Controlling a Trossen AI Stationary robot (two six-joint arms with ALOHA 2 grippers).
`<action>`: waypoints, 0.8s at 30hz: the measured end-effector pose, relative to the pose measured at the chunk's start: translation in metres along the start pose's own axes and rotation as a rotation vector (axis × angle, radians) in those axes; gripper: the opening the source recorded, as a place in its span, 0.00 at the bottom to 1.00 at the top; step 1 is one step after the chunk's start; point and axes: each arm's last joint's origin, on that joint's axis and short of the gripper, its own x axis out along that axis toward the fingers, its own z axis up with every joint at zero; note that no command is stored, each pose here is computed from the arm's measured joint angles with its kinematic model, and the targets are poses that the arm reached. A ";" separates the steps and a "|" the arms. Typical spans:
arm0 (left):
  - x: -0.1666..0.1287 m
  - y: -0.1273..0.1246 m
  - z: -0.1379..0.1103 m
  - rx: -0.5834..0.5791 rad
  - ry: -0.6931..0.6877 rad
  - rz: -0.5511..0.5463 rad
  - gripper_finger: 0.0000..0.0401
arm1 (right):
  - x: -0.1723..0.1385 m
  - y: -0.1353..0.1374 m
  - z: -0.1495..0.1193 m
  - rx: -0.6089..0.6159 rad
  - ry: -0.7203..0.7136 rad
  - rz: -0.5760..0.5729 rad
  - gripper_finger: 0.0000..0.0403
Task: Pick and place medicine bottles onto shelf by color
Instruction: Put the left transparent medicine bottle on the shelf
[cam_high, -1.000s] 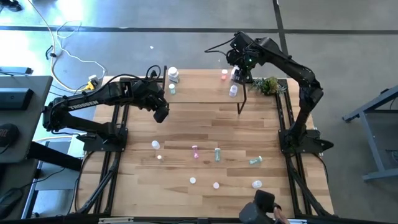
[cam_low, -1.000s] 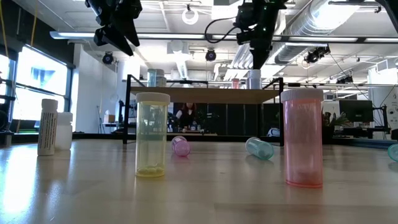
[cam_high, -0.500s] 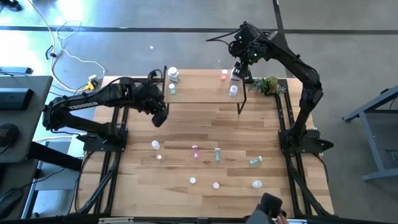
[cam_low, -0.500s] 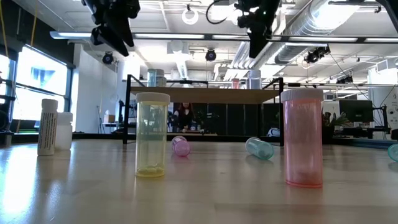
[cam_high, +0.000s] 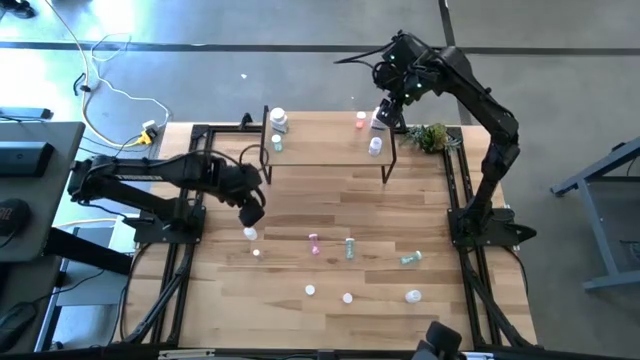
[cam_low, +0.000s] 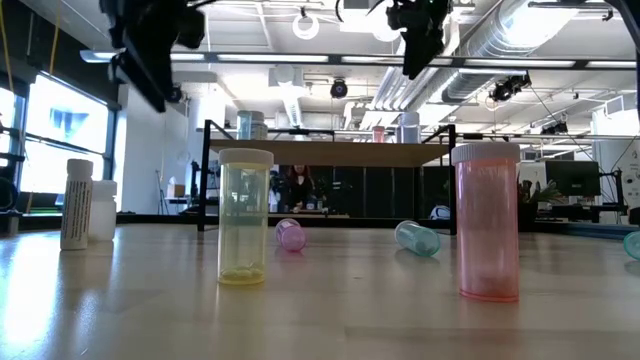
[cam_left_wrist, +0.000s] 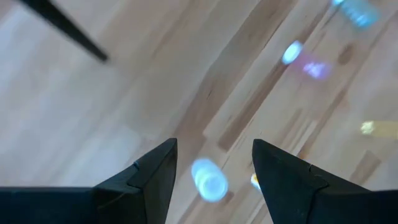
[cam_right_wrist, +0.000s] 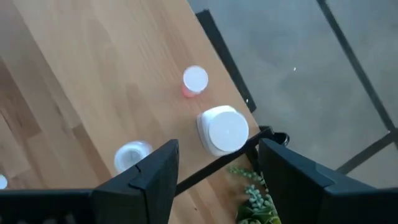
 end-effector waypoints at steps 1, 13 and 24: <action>0.004 0.000 -0.004 -0.015 0.019 0.004 0.49 | -0.002 0.002 0.001 0.006 -0.008 0.001 0.53; 0.034 -0.004 -0.038 -0.136 0.152 0.045 0.49 | -0.009 0.016 0.005 0.084 -0.039 0.020 0.53; 0.037 -0.017 -0.050 -0.129 0.124 0.092 0.49 | -0.009 0.018 0.006 0.167 -0.039 0.025 0.53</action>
